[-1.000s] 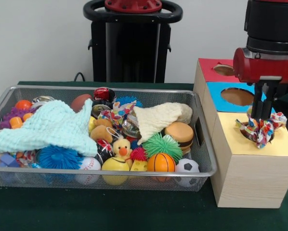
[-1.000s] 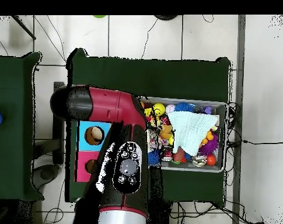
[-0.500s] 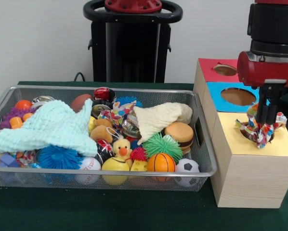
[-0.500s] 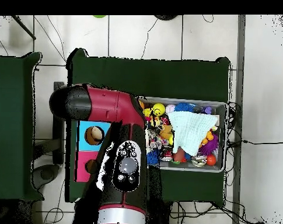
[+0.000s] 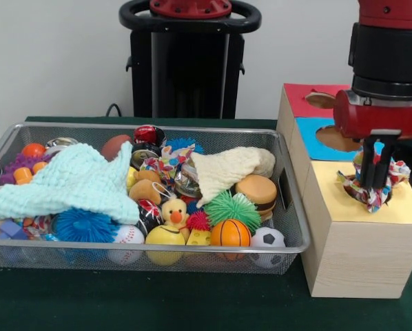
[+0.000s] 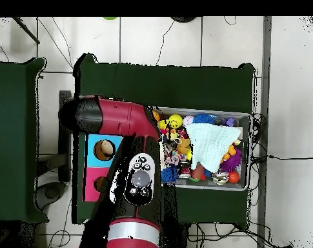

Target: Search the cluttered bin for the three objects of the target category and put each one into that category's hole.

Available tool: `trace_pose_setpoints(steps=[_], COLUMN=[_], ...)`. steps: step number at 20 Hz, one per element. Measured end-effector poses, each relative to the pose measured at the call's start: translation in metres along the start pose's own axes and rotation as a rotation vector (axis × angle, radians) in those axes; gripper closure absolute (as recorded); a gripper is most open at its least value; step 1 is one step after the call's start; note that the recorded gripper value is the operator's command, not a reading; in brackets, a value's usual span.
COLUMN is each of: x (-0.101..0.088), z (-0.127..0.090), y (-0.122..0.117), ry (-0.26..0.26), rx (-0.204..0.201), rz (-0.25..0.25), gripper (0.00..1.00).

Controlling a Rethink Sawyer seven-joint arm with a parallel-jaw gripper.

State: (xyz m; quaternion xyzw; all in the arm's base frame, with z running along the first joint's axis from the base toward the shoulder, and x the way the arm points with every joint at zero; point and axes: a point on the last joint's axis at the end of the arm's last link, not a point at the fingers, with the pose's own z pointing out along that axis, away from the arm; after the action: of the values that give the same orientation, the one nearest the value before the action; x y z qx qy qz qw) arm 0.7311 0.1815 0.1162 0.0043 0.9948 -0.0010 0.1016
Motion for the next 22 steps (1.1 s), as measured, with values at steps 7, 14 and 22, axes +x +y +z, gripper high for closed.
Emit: trace_pose_setpoints(steps=[7,14,22], x=[0.014,0.019,0.022], z=[0.018,0.019,0.017], y=[0.004,0.014,0.019], ry=[0.031,0.035,0.083], rx=[0.019,0.019,0.014], rz=[-0.015,-0.031,-0.037], gripper=[1.00,1.00,1.00])
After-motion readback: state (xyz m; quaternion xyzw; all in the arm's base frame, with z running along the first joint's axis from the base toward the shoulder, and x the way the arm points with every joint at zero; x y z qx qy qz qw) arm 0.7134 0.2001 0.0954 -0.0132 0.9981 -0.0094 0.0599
